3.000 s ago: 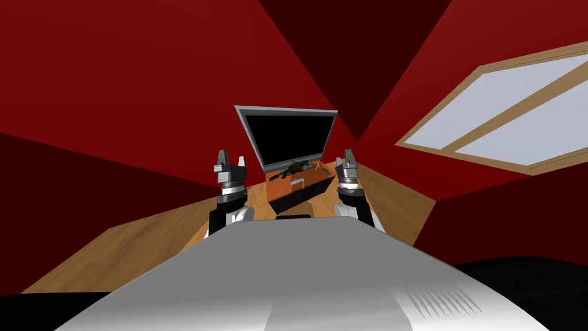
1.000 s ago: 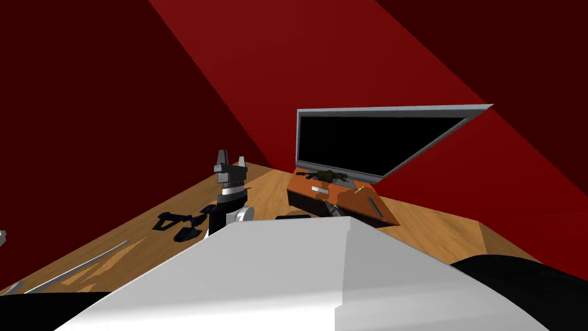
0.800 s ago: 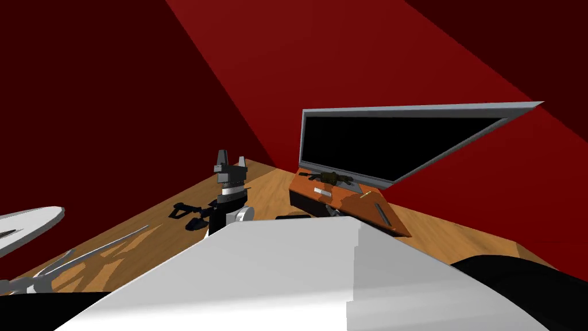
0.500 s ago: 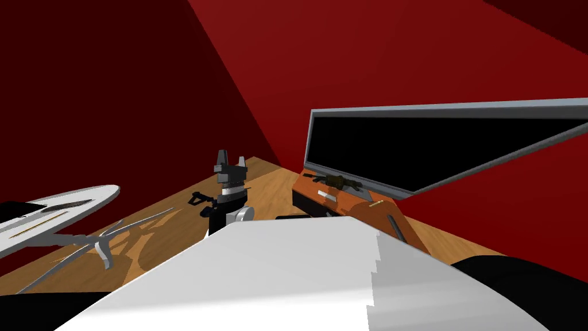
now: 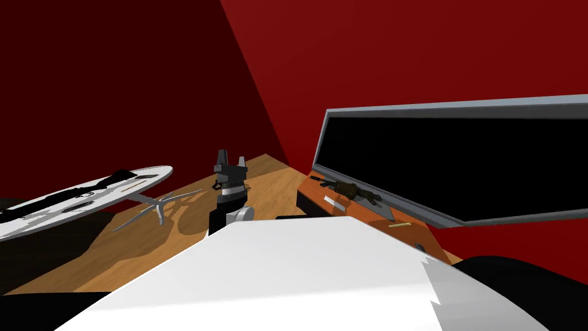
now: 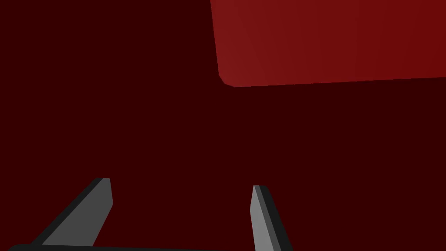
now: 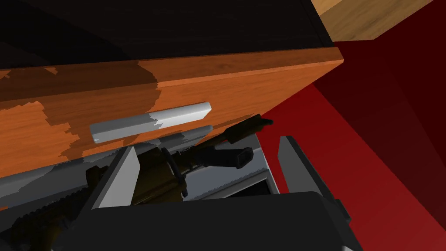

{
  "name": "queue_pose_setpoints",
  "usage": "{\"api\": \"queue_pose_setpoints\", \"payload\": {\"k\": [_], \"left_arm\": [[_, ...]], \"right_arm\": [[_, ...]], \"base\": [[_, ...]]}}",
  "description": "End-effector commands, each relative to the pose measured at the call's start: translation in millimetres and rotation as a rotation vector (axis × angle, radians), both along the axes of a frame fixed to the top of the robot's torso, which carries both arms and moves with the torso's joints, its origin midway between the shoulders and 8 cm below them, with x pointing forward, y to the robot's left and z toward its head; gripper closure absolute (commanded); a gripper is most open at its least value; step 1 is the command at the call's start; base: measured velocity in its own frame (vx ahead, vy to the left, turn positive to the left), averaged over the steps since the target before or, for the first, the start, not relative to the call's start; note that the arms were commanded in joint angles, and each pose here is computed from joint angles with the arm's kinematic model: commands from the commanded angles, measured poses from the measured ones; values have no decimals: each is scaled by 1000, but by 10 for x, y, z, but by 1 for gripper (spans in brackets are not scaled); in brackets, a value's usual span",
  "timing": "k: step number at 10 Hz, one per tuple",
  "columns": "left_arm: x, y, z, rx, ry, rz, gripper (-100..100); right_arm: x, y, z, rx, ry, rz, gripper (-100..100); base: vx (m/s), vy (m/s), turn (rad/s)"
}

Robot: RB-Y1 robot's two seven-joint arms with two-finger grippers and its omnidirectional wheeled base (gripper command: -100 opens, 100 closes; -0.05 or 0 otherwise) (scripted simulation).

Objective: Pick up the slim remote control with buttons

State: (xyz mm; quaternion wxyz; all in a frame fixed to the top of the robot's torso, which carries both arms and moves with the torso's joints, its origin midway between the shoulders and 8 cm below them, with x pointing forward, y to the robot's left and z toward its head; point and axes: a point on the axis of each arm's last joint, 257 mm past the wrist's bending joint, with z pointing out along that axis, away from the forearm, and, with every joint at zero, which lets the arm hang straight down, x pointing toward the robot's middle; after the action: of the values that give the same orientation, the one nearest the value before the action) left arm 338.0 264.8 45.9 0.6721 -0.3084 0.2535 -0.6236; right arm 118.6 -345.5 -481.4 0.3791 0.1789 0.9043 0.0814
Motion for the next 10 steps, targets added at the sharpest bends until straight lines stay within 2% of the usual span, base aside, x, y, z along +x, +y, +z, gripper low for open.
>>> {"api": "queue_pose_setpoints", "payload": {"k": [1,2,3,4,5,6,8,9,10], "left_arm": [[0,0,0,0,0,0,0],[0,0,0,0,0,0,0],[0,0,0,0,0,0,0],[0,0,0,0,0,0,0],[0,0,0,0,0,0,0],[0,0,0,0,0,0,0],[0,0,0,0,0,0,0],[0,1,0,0,0,0,0],[0,0,0,0,0,0,0]], "right_arm": [[-318,-78,-176,-35,82,26,-100],[-319,-78,-177,-37,82,28,-100],[-540,-127,-269,-59,134,54,-100],[-618,-152,-315,-64,152,53,-100],[-880,-217,-411,-87,211,79,-100],[-917,-228,-429,-90,219,79,-100],[-1408,-361,-562,-126,327,128,-100],[-1496,-387,-593,-133,346,130,-100],[-1751,-464,-640,-150,402,156,-100]], "base": [[24,-41,335],[20,-33,405],[3,-42,402],[-20,-32,211],[5,-26,373],[17,-20,345],[18,-28,354],[27,-37,434],[74,-42,525]]}}
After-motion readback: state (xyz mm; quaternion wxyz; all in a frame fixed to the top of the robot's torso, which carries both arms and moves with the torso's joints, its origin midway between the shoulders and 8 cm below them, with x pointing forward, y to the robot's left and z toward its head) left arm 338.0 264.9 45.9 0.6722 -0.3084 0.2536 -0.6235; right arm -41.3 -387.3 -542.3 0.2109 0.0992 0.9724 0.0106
